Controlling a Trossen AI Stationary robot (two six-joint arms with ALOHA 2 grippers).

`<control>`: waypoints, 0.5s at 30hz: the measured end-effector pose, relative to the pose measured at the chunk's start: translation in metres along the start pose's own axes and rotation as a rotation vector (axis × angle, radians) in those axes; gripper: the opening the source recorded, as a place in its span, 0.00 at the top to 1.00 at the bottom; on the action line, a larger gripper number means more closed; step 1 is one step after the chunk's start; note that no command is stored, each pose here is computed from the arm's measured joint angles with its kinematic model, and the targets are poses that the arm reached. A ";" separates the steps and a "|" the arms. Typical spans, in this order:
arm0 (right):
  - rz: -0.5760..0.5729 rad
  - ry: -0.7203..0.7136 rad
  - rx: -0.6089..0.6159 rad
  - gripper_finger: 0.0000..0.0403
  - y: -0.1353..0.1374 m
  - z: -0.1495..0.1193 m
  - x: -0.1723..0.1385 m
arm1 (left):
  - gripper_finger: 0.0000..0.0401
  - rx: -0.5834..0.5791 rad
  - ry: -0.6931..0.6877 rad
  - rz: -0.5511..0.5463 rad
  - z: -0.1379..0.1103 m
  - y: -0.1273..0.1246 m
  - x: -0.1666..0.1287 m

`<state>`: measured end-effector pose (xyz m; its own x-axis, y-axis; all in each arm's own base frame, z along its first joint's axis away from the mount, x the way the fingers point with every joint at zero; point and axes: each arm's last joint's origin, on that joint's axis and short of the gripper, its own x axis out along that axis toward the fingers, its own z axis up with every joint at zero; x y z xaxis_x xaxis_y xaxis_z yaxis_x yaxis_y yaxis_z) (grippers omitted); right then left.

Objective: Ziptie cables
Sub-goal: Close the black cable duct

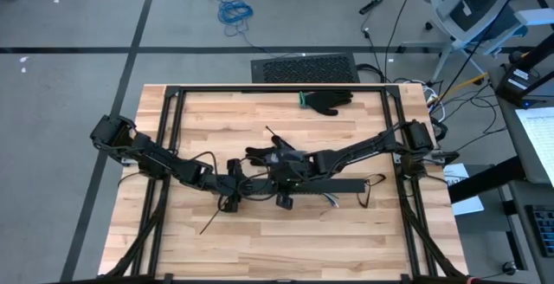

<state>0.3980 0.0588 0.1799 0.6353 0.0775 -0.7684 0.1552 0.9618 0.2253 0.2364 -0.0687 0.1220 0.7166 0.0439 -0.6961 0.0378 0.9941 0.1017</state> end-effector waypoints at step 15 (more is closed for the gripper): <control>-0.053 0.205 -0.004 1.00 -0.005 -0.018 -0.002 | 0.43 0.000 0.001 0.000 0.000 0.000 0.000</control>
<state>0.3823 0.0589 0.1696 0.4590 0.0780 -0.8850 0.1811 0.9670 0.1792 0.2364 -0.0686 0.1220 0.7159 0.0444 -0.6968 0.0376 0.9941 0.1020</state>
